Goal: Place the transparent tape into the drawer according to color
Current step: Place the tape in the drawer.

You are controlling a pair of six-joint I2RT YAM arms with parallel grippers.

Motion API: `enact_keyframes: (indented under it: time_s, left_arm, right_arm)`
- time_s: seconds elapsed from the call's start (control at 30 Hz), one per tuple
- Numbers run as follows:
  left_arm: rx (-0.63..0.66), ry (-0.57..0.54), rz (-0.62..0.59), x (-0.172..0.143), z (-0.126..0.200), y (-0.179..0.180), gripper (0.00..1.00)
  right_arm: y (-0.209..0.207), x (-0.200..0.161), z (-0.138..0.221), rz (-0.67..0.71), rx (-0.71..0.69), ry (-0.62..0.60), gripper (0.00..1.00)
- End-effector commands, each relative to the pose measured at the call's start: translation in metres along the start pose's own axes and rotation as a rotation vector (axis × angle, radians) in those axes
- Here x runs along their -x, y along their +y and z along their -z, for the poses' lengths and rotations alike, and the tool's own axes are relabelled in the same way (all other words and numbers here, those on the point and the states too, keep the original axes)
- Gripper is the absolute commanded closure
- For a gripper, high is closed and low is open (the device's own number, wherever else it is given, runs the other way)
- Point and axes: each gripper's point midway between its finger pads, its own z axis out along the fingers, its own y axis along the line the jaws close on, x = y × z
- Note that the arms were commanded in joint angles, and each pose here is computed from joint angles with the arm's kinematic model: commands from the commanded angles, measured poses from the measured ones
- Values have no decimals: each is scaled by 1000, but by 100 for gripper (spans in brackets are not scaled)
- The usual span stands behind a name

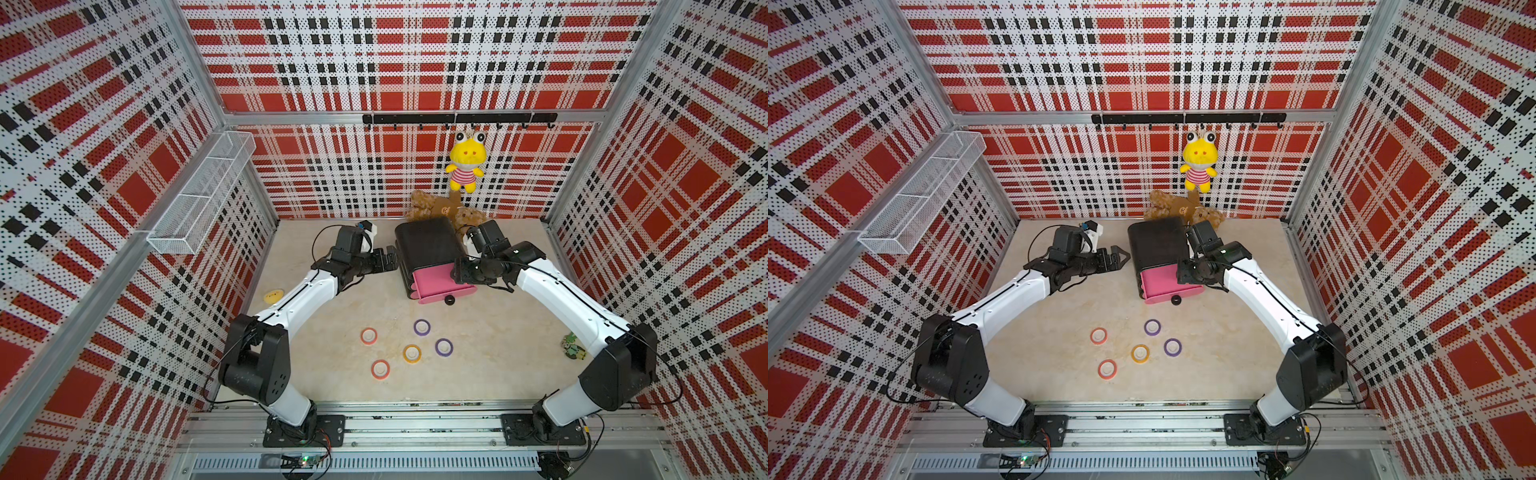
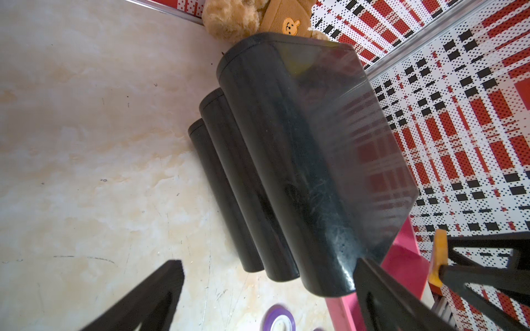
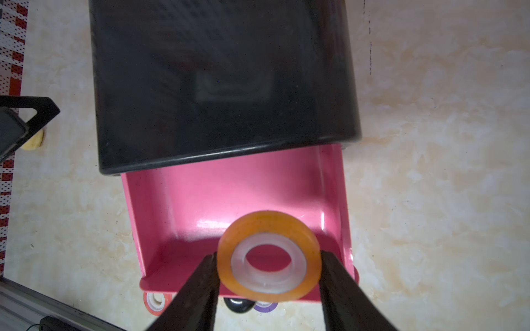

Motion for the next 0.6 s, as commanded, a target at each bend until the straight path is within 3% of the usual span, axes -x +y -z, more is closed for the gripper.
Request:
enact_keyframes:
  time_s: [0.0, 0.07, 0.2, 0.57]
  left_arm:
    - [3, -18, -12, 4, 2, 2, 0]
    - [5, -16, -11, 3, 2, 2, 0]
    - [13, -25, -17, 3, 4, -2, 0]
    - [54, -60, -26, -5, 30, -8, 0]
  right_arm:
    - [9, 15, 0, 29, 16, -38, 55]
    - [10, 16, -3, 33, 15, -35, 42]
    - [13, 17, -3, 47, 15, -32, 31]
    - [17, 24, 27, 48, 46, -109, 22]
